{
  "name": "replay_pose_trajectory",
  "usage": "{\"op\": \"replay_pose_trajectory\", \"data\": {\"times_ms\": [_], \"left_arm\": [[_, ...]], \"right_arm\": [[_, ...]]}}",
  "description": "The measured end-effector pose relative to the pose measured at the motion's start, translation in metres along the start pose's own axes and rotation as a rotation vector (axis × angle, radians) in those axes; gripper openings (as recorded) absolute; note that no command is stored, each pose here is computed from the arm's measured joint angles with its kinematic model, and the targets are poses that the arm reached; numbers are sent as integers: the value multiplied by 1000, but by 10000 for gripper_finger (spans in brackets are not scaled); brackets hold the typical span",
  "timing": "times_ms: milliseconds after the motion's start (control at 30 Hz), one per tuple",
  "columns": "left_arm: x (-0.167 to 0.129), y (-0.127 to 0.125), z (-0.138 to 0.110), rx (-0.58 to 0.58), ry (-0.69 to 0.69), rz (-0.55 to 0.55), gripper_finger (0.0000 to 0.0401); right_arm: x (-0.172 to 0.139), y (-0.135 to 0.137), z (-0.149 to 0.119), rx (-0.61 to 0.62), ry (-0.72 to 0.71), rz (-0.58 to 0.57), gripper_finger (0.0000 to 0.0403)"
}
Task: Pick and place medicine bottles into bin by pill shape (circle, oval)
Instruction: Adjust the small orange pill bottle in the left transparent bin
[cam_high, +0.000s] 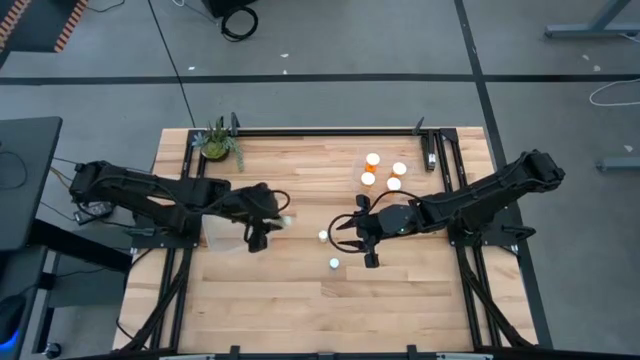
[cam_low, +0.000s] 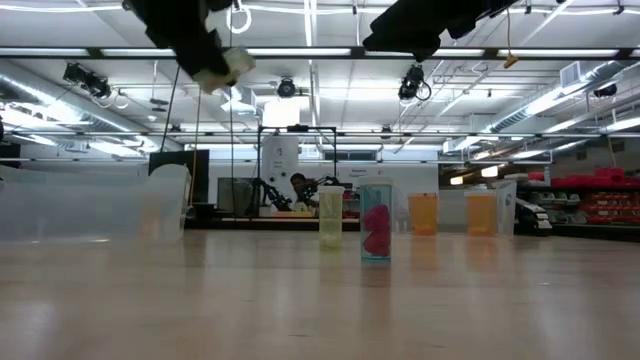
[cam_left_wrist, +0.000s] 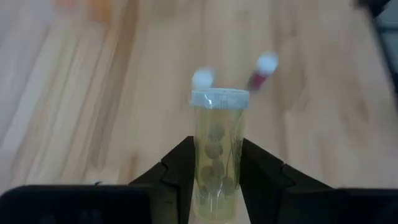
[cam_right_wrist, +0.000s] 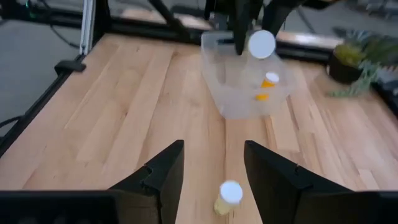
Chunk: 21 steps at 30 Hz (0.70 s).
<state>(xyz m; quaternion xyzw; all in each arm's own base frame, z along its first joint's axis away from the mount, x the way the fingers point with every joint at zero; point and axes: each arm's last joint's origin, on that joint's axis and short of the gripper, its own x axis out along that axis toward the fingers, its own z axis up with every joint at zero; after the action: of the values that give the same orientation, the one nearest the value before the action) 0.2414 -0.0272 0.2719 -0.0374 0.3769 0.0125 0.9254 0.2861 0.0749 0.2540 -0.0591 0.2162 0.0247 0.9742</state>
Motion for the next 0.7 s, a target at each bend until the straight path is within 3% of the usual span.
{"op": "replay_pose_trajectory", "data": {"times_ms": [167,467,700], "left_arm": [[4,-6,9,92,-170,-32,116],[6,-18,22,186,-329,-65,116],[20,-25,33,269,-440,-64,117]], "right_arm": [[2,0,-7,-44,-122,-16,174],[-2,-1,12,-86,-329,-40,174],[-4,-2,16,-117,-374,-52,174]]}}
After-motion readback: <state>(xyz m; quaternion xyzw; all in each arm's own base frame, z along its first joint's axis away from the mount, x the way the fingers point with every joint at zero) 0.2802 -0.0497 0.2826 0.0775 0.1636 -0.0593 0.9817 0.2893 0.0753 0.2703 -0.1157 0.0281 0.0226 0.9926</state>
